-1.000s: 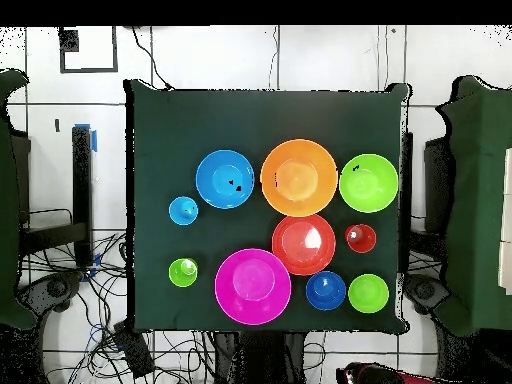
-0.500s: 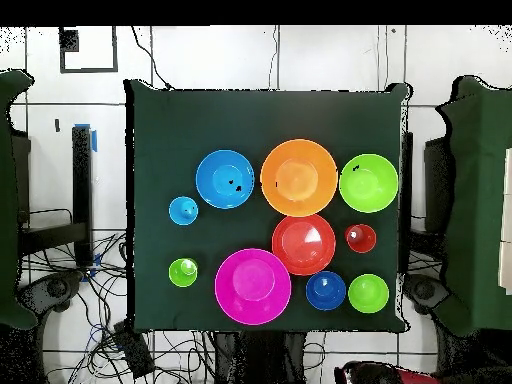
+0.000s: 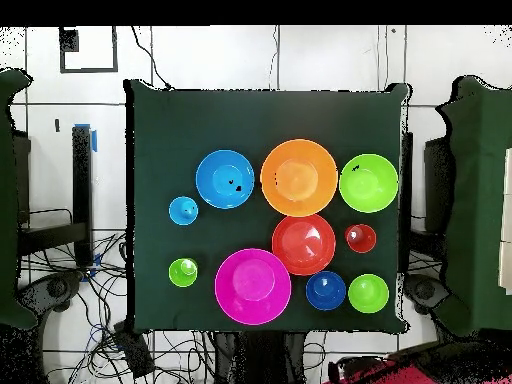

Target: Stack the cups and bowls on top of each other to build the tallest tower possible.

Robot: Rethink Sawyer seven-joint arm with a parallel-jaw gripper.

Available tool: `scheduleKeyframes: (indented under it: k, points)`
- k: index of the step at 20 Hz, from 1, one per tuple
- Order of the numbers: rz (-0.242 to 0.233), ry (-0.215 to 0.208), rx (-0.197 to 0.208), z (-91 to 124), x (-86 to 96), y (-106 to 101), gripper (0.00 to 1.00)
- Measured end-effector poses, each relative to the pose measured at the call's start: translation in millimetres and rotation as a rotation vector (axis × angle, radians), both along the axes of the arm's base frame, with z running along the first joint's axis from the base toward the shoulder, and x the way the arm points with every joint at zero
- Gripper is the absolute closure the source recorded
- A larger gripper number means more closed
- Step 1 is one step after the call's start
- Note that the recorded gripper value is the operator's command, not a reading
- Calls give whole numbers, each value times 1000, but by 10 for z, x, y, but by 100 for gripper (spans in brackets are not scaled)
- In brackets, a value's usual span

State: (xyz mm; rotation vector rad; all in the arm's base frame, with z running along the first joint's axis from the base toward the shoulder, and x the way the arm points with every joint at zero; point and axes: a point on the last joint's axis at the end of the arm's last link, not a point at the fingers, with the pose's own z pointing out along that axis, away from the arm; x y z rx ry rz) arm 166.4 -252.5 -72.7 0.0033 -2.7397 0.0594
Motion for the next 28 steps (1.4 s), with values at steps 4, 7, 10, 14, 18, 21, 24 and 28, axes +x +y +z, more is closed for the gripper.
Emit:
scheduleKeyframes:
  k: [4,7,10,14,18,21,24,28]
  points:
    - [-26,-22,-34,8,100,52,0]
    - [-52,-37,-52,13,173,107,0]
    - [-74,-37,-60,20,176,120,0]
    - [-79,-37,-61,18,172,120,0]
    - [-79,-37,-61,18,173,120,0]
    - [-79,-37,-61,18,173,120,0]
    - [-79,-37,-61,18,173,119,0]
    - [-79,-37,-61,18,173,120,0]
